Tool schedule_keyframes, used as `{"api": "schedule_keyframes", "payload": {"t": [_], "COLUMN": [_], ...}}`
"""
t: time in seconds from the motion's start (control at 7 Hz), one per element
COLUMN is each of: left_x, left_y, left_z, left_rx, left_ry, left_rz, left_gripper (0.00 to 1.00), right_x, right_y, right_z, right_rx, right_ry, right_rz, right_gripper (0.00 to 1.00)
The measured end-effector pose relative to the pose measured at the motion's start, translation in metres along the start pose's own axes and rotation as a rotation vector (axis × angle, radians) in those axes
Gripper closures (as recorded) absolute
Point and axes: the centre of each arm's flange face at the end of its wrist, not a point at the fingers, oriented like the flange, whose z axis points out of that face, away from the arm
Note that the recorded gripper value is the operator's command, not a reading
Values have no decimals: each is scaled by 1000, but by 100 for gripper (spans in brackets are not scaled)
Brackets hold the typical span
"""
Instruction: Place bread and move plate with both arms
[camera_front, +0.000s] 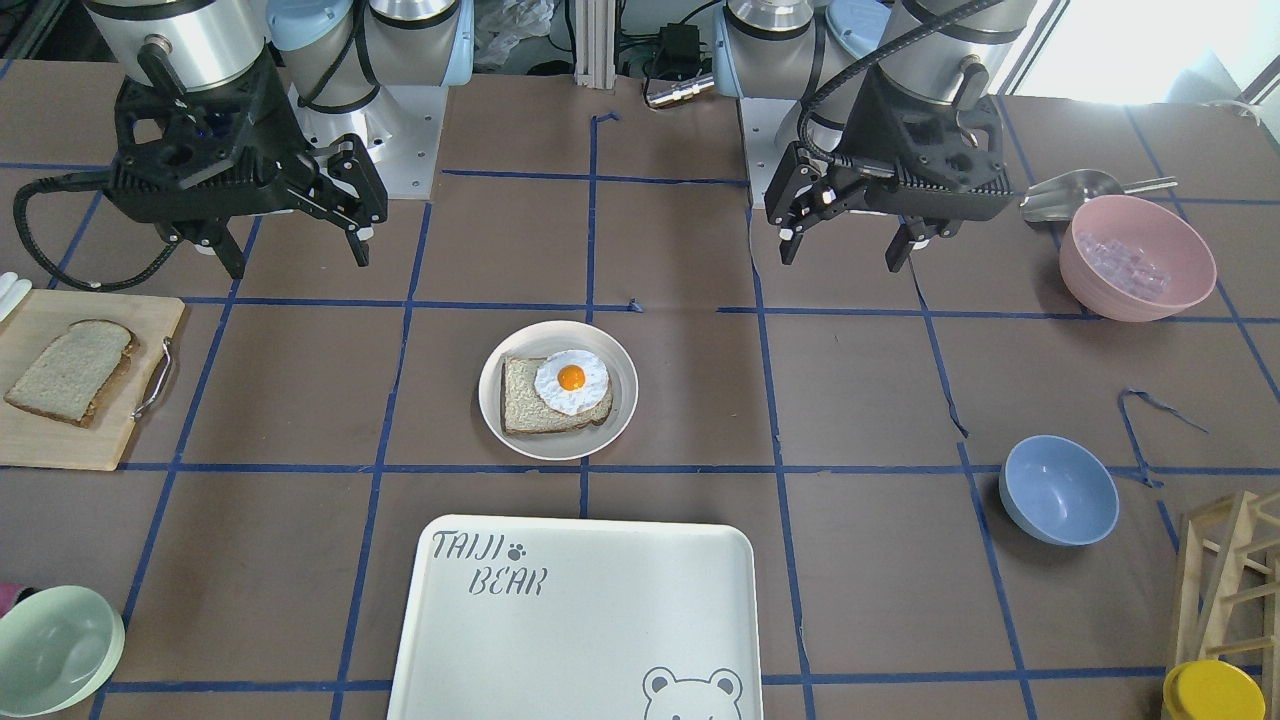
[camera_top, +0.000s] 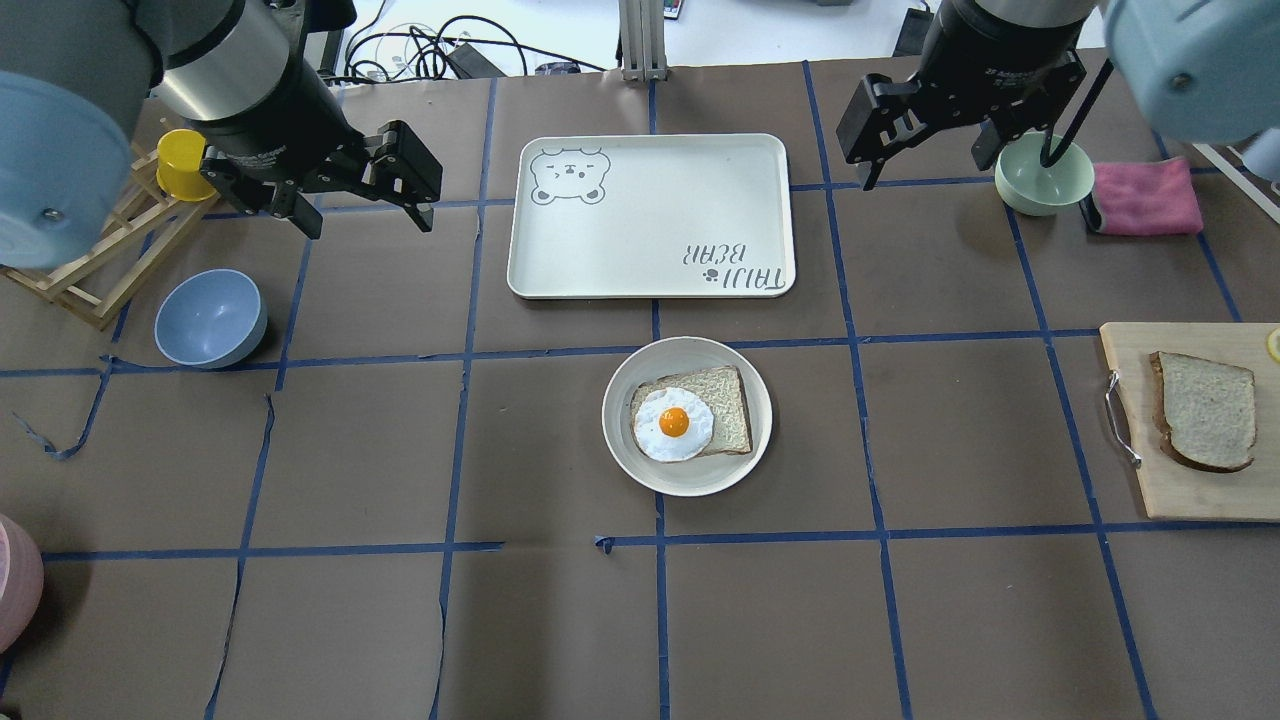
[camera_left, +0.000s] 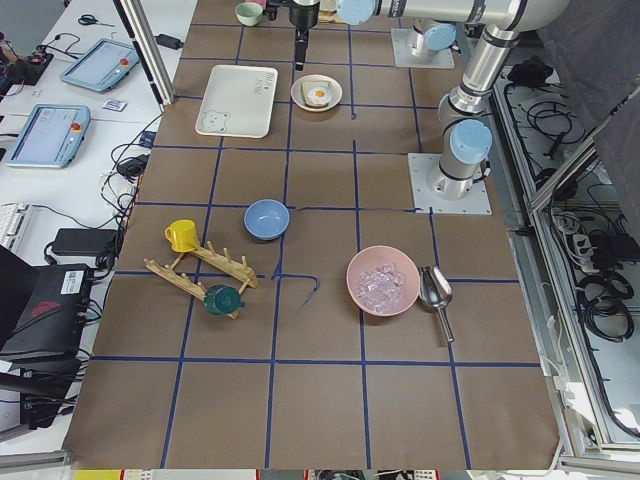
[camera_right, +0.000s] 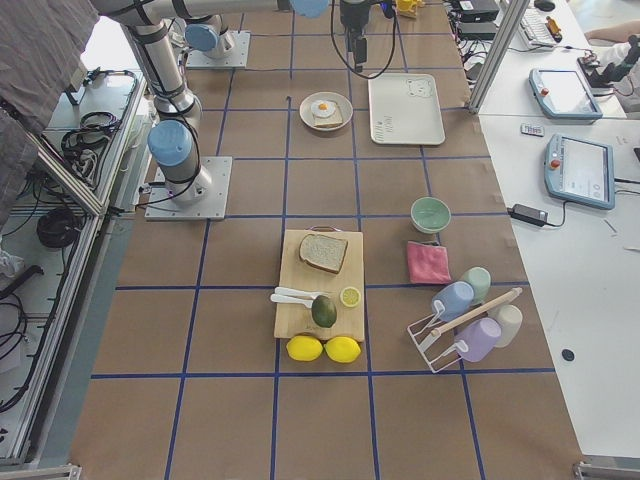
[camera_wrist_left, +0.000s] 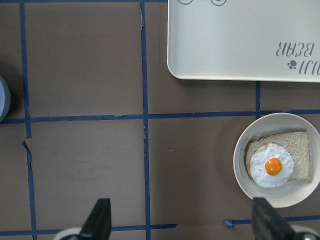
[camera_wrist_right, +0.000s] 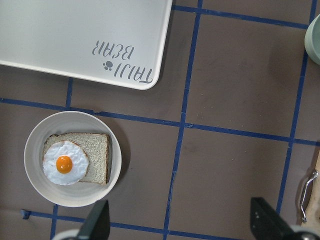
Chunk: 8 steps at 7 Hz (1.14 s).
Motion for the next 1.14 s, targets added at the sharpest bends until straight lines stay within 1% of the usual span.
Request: {"api": "schedule_keyframes", "payload": {"t": [0.57,1.14], "left_x": [0,0], "left_y": [0,0], "left_z": [0,0], "left_rx": [1,1], "left_ry": [0,0], "left_rz": [0,-1], "left_gripper": [0,0], "right_x": [0,1], "right_y": [-1,0], "right_z": [1,0], "right_rx": [1,-2], "right_ry": [-12,-4], "right_rz": [3,3], "right_gripper": [0,0]}}
